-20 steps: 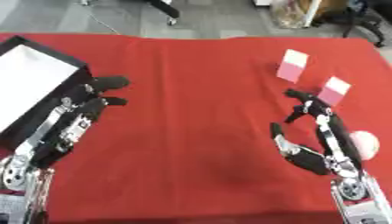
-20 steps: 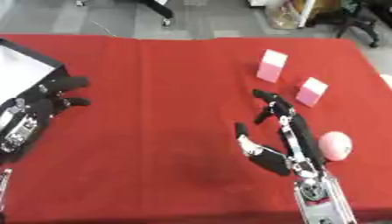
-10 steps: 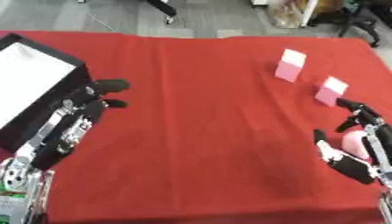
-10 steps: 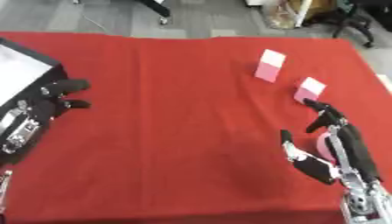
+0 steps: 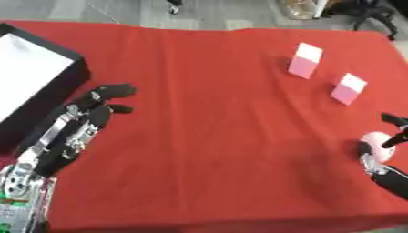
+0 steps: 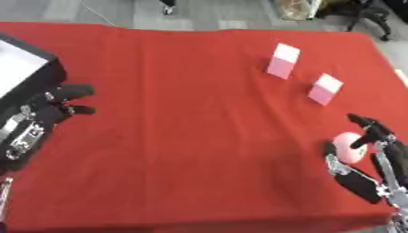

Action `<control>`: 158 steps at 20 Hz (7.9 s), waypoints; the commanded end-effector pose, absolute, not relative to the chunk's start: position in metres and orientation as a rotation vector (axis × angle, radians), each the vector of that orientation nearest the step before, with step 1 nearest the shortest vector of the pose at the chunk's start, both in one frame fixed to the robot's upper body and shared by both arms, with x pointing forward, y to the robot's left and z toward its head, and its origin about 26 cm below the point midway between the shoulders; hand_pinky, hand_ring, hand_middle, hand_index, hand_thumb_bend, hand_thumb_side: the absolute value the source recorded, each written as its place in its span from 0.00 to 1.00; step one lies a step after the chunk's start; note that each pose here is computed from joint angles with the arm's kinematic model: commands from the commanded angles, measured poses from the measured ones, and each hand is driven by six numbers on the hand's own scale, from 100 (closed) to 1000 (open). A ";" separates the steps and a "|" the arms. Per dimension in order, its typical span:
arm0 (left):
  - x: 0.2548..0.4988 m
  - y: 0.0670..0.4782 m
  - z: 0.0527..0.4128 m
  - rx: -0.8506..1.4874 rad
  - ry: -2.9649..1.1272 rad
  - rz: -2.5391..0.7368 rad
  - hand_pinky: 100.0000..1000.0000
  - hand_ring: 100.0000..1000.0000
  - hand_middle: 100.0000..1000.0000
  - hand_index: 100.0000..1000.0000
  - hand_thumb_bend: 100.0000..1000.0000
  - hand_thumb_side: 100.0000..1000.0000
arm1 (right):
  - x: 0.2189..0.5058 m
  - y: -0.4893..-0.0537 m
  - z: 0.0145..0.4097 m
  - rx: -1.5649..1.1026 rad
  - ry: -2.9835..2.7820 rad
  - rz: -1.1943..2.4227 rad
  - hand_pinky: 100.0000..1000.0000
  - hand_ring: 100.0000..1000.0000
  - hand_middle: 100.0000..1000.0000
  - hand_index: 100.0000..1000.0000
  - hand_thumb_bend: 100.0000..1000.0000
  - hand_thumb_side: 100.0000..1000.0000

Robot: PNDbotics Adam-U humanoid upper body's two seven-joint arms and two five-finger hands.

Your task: Pick up the objects with one hand, pass them to the other hand, and then place them into the box on the other side of the table.

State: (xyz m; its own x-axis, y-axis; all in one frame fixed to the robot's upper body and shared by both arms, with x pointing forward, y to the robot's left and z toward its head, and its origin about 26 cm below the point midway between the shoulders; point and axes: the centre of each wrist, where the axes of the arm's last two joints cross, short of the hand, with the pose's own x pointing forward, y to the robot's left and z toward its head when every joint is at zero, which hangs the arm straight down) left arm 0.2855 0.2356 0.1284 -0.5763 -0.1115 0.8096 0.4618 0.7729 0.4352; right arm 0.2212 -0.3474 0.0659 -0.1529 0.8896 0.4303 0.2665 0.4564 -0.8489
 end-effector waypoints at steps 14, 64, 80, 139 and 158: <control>0.285 0.236 0.136 -0.263 -2.075 -0.813 0.81 1.00 0.81 0.84 0.00 0.74 | 0.226 -0.395 0.053 -1.079 -1.461 0.771 0.77 0.55 0.83 0.92 0.14 0.49; 0.288 0.237 0.130 -0.271 -2.039 -0.807 0.81 1.00 0.81 0.83 0.00 0.77 | 0.264 -0.331 0.116 -1.185 -2.030 0.676 0.64 0.28 0.46 0.14 0.00 0.00; 0.308 0.230 0.147 -0.155 -2.088 -1.078 0.81 0.98 0.81 0.83 0.00 0.69 | 0.290 -0.179 0.187 -0.186 -2.650 0.760 0.61 0.30 0.45 0.14 0.00 0.00; 0.340 0.184 0.166 -0.154 -2.249 -1.358 0.86 1.00 0.91 1.00 0.04 0.65 | 0.281 -0.122 0.204 0.216 -2.595 0.849 0.60 0.27 0.44 0.14 0.00 0.01; 0.341 0.175 0.166 -0.266 -2.147 -1.353 0.87 1.00 0.92 1.00 0.06 0.76 | 0.281 -0.121 0.203 0.197 -2.594 0.841 0.60 0.27 0.44 0.14 0.00 0.00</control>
